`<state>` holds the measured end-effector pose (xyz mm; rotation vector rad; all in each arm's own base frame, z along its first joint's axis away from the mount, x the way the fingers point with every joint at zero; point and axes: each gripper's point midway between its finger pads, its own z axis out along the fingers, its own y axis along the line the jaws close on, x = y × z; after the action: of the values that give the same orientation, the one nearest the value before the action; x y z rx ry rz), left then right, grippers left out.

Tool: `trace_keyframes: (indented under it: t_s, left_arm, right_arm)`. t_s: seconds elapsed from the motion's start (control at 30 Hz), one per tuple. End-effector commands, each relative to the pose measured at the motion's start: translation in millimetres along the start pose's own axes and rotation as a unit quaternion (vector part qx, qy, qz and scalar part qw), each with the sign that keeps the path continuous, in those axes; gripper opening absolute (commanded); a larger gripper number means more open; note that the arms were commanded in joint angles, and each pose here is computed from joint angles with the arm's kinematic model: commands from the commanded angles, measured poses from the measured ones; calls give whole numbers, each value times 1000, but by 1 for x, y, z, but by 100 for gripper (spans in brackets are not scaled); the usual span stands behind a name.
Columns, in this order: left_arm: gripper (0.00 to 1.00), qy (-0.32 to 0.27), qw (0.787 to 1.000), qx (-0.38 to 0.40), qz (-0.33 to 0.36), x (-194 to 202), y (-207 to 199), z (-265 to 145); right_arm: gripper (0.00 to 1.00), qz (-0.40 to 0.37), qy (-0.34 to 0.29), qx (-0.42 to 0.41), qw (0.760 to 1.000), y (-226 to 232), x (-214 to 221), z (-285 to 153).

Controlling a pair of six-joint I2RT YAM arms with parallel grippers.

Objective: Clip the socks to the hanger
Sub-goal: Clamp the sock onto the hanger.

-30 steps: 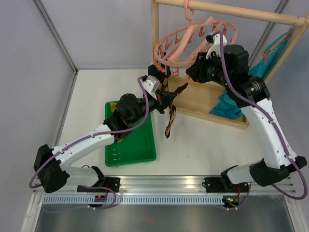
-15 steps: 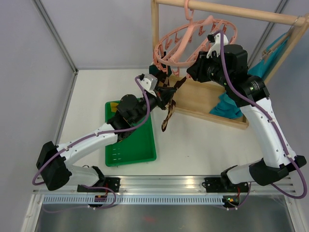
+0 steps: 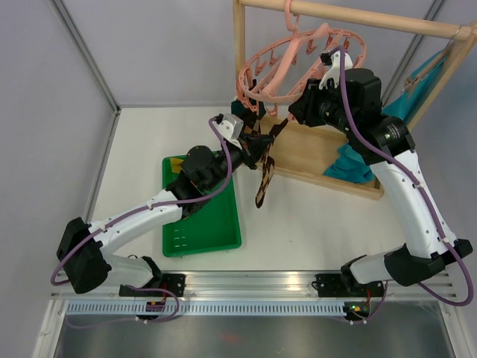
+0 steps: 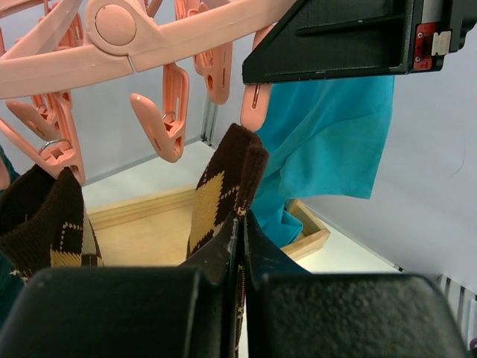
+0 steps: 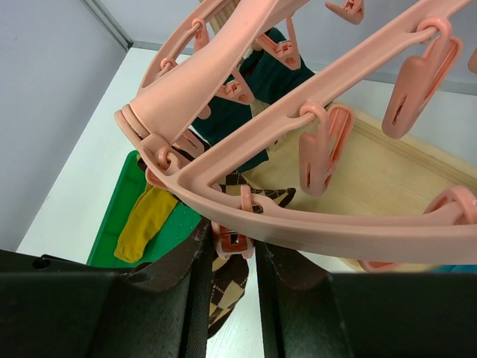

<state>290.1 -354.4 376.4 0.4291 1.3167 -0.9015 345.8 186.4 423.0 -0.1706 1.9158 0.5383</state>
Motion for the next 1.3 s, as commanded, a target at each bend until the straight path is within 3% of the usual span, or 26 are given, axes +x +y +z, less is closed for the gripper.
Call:
trace_keyframes:
  t_s: [0.0, 1.27]
  left_arm:
    - [2, -41, 999, 16, -19, -24, -10, 7]
    - [2, -34, 999, 10, -14, -23, -8, 18]
  right_arm:
    - [0, 12, -44, -4, 999, 5, -26, 2]
    - [0, 9, -49, 1, 999, 3, -30, -3]
